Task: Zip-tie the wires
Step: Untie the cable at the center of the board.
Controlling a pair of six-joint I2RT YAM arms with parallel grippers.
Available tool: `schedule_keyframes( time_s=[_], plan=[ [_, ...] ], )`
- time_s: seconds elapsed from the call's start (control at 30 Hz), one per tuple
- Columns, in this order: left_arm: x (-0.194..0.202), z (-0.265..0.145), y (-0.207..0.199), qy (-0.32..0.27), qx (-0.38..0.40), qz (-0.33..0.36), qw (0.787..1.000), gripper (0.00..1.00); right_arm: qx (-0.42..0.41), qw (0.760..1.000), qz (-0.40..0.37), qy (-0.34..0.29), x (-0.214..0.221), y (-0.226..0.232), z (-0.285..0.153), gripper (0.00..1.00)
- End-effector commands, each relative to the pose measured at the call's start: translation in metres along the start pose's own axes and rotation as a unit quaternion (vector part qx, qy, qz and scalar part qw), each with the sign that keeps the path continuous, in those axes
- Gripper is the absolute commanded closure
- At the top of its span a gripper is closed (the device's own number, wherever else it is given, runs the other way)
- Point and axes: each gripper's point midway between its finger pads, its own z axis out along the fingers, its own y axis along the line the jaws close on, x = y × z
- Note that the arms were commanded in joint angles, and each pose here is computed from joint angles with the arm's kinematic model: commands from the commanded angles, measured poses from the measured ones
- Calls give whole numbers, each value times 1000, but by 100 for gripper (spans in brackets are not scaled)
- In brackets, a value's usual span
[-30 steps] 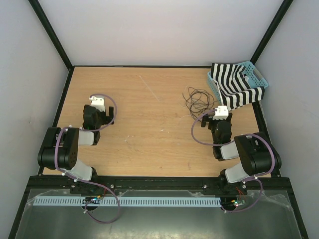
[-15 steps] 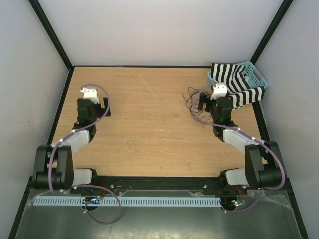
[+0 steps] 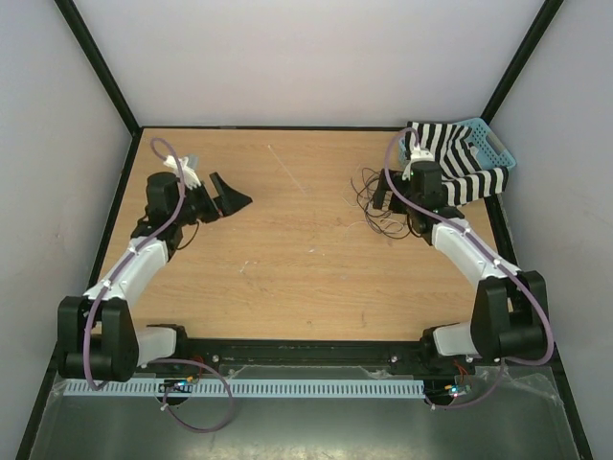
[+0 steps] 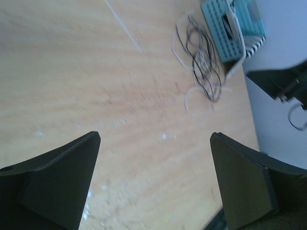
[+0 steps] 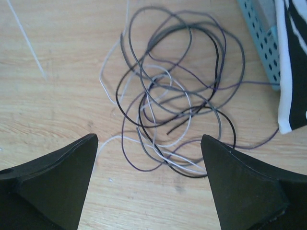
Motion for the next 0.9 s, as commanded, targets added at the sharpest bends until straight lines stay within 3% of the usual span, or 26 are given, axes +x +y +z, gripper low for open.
schedule_keyframes(
  time_s=[0.0, 0.17, 0.3, 0.6, 0.87],
  plan=[
    [39, -18, -25, 72, 36, -35, 996, 1, 9, 998, -38, 56, 20, -6, 2, 0],
    [44, -27, -29, 79, 38, -16, 996, 1, 28, 992, -74, 101, 37, -19, 20, 0],
    [45, -31, -29, 84, 32, -10, 996, 1, 69, 990, -38, 119, 41, -31, 32, 2],
    [53, -30, -24, 95, 27, -17, 995, 1, 212, 972, 85, 52, 31, -68, 61, 2],
    [55, -31, -29, 99, 37, -12, 994, 1, 274, 956, 106, 15, 36, -92, 93, 4]
  ],
)
